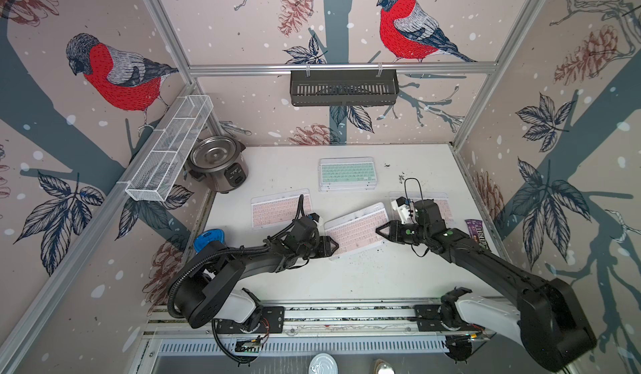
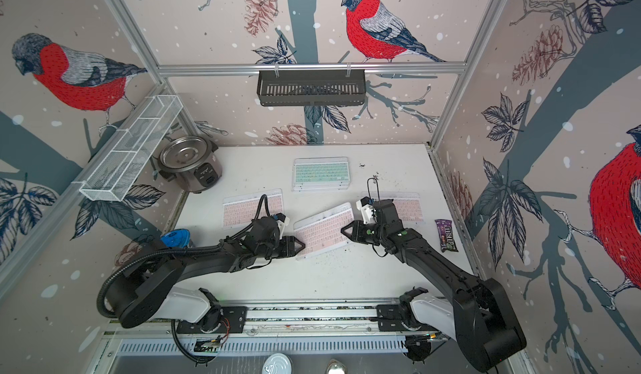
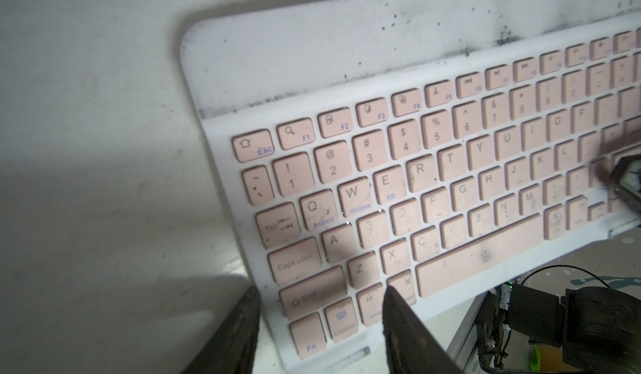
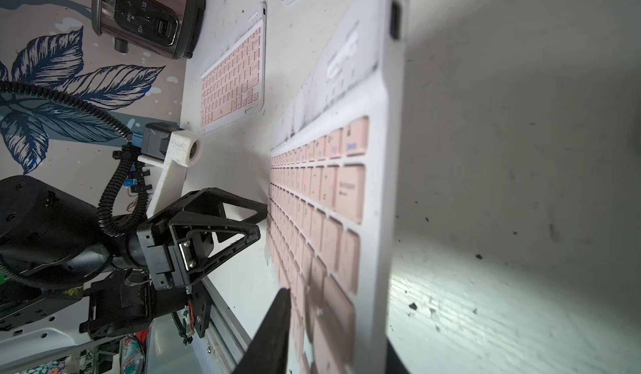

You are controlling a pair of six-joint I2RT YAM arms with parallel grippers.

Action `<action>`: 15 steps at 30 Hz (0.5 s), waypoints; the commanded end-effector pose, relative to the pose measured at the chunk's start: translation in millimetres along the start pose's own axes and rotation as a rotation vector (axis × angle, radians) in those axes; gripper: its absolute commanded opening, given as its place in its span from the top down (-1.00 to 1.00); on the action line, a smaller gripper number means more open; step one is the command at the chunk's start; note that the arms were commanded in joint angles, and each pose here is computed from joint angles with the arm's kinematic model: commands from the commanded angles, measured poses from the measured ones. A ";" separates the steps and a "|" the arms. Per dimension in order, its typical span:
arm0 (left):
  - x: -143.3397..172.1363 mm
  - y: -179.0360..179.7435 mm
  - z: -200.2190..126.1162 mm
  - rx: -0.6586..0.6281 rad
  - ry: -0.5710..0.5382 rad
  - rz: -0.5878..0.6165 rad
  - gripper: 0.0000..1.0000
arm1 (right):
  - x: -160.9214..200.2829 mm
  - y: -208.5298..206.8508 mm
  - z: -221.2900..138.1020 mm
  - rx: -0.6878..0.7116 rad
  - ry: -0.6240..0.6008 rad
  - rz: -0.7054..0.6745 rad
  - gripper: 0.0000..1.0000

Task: Stack the numeric keypads
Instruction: Pick up the numeric keypad from the center of the board.

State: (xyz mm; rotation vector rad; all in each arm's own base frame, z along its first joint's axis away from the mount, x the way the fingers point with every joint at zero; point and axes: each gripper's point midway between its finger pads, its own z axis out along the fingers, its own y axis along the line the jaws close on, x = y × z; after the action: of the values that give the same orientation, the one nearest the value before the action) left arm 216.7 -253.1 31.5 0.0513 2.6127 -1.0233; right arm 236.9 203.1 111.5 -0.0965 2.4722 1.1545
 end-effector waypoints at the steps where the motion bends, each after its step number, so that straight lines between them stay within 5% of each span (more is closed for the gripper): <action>1: 17.3 29.5 -3.0 -0.130 0.052 -0.062 -0.15 | -2.7 2.4 -2.8 -0.019 -0.011 -0.005 0.58; 4: 11.4 24.8 -7.0 -0.126 0.030 -0.061 -0.15 | -3.3 3.4 -6.7 -0.045 -0.018 0.010 0.83; 15: -29.8 -11.3 -41.3 -0.104 -0.096 -0.017 -0.15 | -20.8 24.1 -28.5 -0.154 -0.086 0.023 0.86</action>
State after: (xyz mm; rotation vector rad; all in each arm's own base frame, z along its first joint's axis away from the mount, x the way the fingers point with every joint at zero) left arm 229.8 -238.7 74.0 -0.0310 2.5703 -0.9242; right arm 238.6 191.1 136.1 -0.0254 2.3767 1.2762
